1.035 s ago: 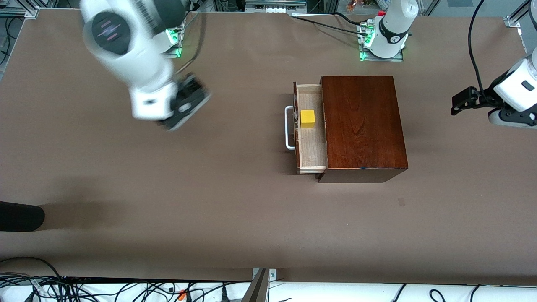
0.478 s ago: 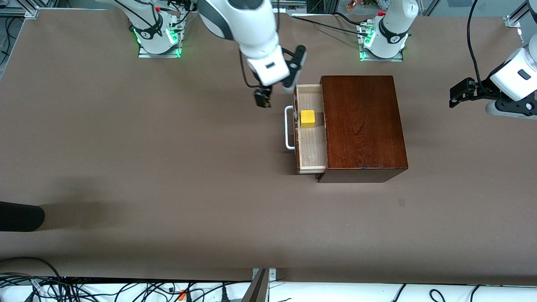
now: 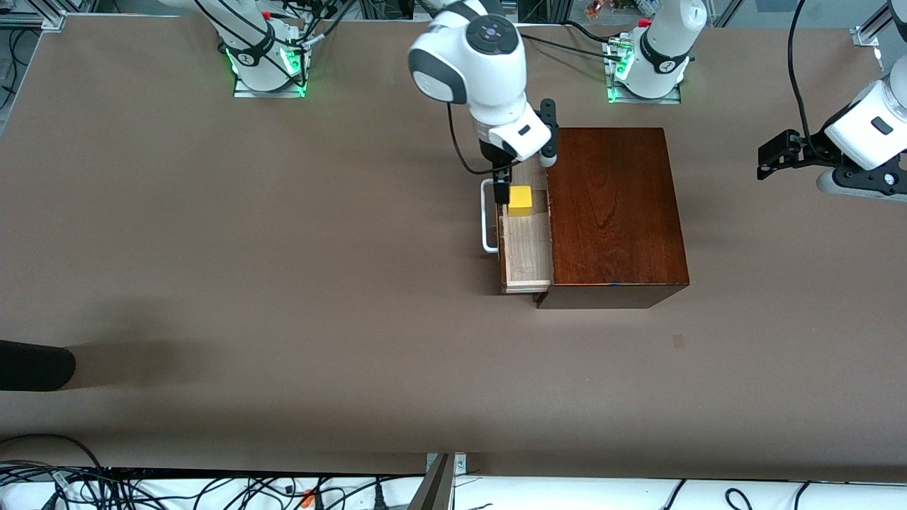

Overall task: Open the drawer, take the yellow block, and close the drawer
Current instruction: 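Lower the right gripper into the drawer and grasp the yellow cube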

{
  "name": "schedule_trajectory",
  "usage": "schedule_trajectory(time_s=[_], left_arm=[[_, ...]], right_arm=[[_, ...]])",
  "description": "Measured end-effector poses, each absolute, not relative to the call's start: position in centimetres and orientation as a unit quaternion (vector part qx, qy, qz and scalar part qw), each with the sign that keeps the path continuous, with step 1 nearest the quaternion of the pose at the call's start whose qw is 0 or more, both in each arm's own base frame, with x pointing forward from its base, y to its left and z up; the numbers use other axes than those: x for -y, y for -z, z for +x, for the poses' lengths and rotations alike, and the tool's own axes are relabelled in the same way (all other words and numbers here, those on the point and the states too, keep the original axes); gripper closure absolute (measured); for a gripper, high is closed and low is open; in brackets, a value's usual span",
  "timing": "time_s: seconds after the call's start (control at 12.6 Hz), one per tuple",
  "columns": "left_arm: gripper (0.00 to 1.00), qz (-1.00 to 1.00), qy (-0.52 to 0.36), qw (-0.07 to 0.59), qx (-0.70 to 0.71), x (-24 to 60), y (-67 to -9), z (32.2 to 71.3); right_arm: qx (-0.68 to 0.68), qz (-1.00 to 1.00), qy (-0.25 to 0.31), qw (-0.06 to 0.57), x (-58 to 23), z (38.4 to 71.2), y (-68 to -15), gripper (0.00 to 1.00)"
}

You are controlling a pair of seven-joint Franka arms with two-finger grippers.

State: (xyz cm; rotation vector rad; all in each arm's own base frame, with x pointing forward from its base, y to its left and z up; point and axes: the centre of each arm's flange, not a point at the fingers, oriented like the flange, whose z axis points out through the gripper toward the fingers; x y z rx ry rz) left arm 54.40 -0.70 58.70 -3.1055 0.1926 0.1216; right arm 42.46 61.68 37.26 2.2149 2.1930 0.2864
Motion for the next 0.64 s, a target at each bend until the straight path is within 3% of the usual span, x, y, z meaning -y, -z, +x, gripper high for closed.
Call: schedule_trajectory(time_s=[0.64], left_arm=[[0.0, -0.997, -0.05, 0.014, -0.064, 1.0, -59.0, 53.8]], right_arm=[[-0.715, 0.693, -0.094, 0.013, -63.8, 42.1, -34.7, 0.0]])
